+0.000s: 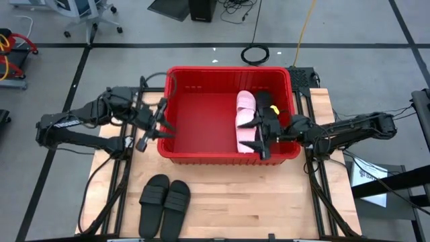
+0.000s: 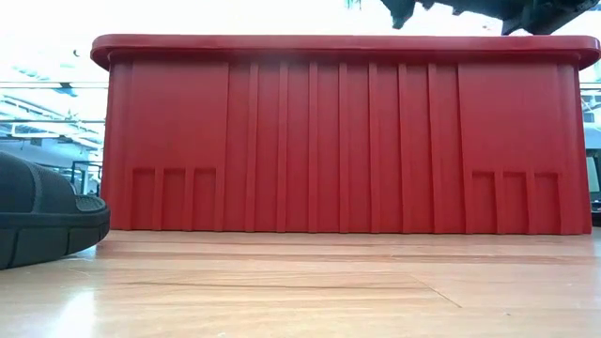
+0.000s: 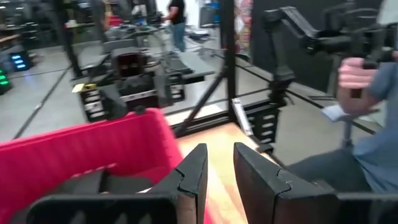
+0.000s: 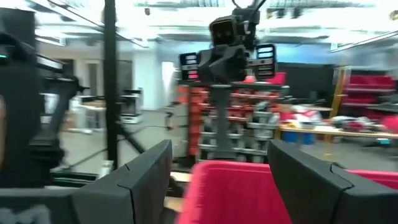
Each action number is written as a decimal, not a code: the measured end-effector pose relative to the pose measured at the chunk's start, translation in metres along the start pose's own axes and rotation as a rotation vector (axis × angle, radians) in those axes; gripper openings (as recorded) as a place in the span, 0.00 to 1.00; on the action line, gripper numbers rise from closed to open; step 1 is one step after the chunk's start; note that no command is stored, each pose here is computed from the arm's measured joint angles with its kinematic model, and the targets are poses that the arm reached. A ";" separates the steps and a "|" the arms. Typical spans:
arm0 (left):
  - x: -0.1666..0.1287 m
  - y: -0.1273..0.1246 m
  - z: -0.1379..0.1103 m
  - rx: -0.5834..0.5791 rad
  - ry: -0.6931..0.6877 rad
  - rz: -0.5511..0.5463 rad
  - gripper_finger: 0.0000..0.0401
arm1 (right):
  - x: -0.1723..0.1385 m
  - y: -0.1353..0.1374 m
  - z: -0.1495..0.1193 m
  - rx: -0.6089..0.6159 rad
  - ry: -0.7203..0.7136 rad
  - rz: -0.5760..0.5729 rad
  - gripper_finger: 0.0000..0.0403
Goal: Pick and place slides into bin
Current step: Put the black slide into the red bin
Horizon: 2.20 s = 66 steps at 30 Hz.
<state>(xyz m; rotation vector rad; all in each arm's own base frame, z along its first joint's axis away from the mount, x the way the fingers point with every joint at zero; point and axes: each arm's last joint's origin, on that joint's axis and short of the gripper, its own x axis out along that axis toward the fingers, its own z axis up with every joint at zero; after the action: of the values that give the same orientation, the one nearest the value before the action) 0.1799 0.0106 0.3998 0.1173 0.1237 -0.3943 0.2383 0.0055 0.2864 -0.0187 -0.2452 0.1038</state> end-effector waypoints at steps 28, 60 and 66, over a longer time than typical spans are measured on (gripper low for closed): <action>0.115 -0.131 -0.040 0.107 0.268 -0.384 0.20 | 0.004 0.093 -0.005 0.029 -0.115 0.335 0.61; 0.133 -0.245 -0.093 0.203 0.476 -0.133 0.20 | 0.024 0.139 -0.009 0.050 -0.172 0.358 0.61; 0.133 -0.247 -0.096 0.097 0.500 -0.106 0.20 | 0.049 0.151 -0.015 0.040 -0.129 0.365 0.61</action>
<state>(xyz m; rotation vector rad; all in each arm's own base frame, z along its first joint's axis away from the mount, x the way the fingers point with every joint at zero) 0.1959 -0.2524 0.2639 0.3048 0.6059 -0.4704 0.2741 0.1604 0.2792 -0.0171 -0.3673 0.4746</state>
